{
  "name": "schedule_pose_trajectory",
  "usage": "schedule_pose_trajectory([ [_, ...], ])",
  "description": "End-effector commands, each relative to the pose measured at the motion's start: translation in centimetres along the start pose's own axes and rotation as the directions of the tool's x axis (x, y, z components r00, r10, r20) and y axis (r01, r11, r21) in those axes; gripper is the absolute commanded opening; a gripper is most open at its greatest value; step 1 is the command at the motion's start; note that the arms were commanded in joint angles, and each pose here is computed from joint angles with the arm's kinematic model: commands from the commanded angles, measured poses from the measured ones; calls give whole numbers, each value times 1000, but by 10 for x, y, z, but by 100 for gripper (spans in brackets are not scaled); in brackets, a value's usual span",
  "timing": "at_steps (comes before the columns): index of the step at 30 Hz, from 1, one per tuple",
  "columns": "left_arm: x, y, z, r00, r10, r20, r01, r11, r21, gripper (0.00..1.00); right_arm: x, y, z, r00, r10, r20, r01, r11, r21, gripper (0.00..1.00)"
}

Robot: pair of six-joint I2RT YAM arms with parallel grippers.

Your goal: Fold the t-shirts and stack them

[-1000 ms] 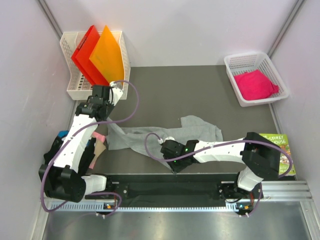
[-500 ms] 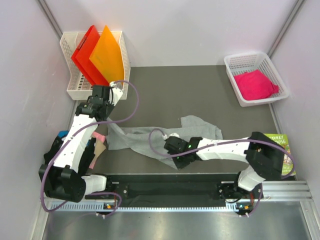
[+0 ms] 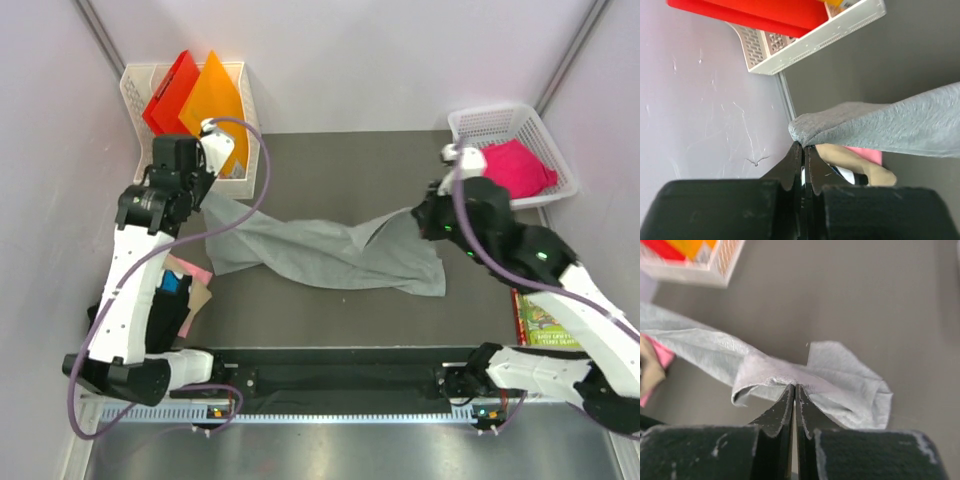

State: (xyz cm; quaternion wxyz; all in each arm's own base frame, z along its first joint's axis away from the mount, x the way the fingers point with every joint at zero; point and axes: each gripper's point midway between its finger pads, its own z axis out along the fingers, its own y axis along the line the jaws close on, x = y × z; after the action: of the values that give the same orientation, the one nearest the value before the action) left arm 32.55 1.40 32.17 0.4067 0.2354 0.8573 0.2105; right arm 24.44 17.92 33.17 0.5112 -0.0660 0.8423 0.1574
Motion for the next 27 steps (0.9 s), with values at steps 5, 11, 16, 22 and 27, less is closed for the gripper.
schedule_pose_trajectory([
  [5,27,-16,-80,1000,22,-1,-22,991,134,0,-49,-59,-116,964,99,247,-114,992,48,0],
  [11,57,-18,-126,999,34,-40,-26,982,189,0,-82,-73,-195,902,182,391,-166,983,-75,0],
  [16,54,10,-167,996,-26,88,19,997,75,0,-106,-81,-259,857,213,470,-157,975,-155,0],
  [22,16,47,-229,905,-123,406,148,989,-29,0,-130,-66,-321,808,149,569,-42,980,-197,0],
  [27,16,37,-243,889,-31,456,60,997,-50,0,-124,-53,-317,821,143,553,-29,977,-210,0],
])
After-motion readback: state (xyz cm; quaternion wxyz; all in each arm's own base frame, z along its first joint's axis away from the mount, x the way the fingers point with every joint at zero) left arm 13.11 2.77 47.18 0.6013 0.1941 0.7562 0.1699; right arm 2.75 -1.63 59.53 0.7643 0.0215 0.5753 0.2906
